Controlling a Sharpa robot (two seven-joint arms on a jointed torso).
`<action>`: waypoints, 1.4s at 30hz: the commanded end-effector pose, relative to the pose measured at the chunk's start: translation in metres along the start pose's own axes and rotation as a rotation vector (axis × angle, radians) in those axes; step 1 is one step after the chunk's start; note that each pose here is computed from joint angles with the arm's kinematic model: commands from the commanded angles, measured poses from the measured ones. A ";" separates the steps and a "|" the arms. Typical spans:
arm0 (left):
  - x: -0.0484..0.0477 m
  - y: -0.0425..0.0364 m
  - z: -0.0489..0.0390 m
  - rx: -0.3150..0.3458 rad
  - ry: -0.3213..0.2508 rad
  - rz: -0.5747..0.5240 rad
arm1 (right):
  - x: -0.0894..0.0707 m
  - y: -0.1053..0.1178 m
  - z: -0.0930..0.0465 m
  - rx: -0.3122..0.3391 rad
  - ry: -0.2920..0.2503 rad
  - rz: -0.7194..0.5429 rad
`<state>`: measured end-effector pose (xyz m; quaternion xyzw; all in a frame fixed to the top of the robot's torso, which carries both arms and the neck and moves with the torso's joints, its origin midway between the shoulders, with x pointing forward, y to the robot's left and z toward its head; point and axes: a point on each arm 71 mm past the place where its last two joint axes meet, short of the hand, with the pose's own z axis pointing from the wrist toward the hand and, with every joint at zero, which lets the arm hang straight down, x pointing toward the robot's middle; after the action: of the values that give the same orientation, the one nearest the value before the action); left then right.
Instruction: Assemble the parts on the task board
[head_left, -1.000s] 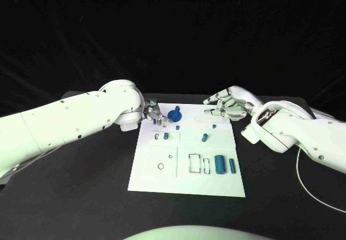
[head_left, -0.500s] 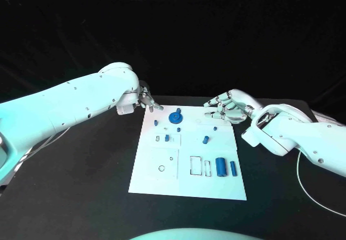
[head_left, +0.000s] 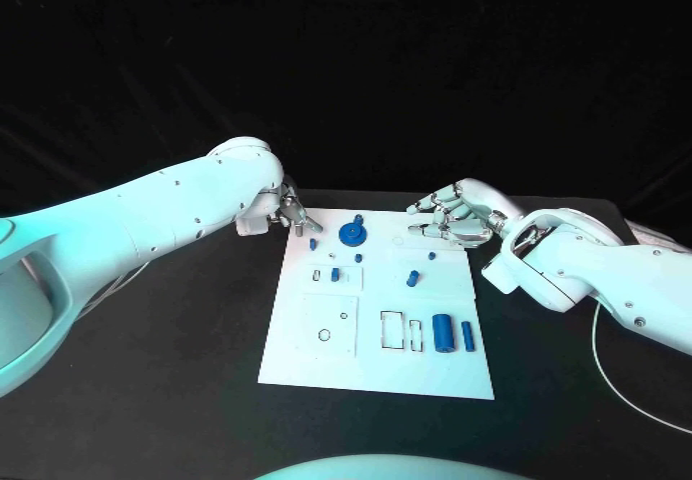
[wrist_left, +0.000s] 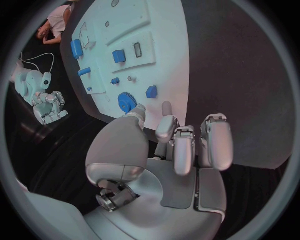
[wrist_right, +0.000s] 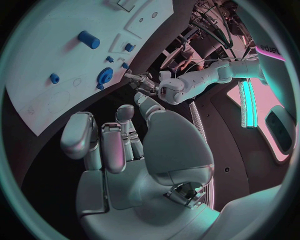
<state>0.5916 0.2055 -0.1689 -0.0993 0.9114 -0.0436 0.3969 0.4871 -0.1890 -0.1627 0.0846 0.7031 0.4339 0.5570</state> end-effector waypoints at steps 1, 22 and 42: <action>0.0068 -0.0043 0.0026 0.045 0.044 0.018 | 0.002 0.000 0.000 -0.006 0.015 0.001; 0.0148 -0.0110 0.0050 0.074 0.068 0.026 | 0.002 0.000 0.001 -0.005 0.019 0.001; 0.0149 -0.0114 0.0052 0.073 0.070 0.027 | 0.003 0.000 0.001 -0.004 0.023 0.002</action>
<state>0.5880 0.1937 -0.1805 -0.0773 0.9210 -0.0690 0.3756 0.4874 -0.1878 -0.1637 0.0833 0.7056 0.4345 0.5535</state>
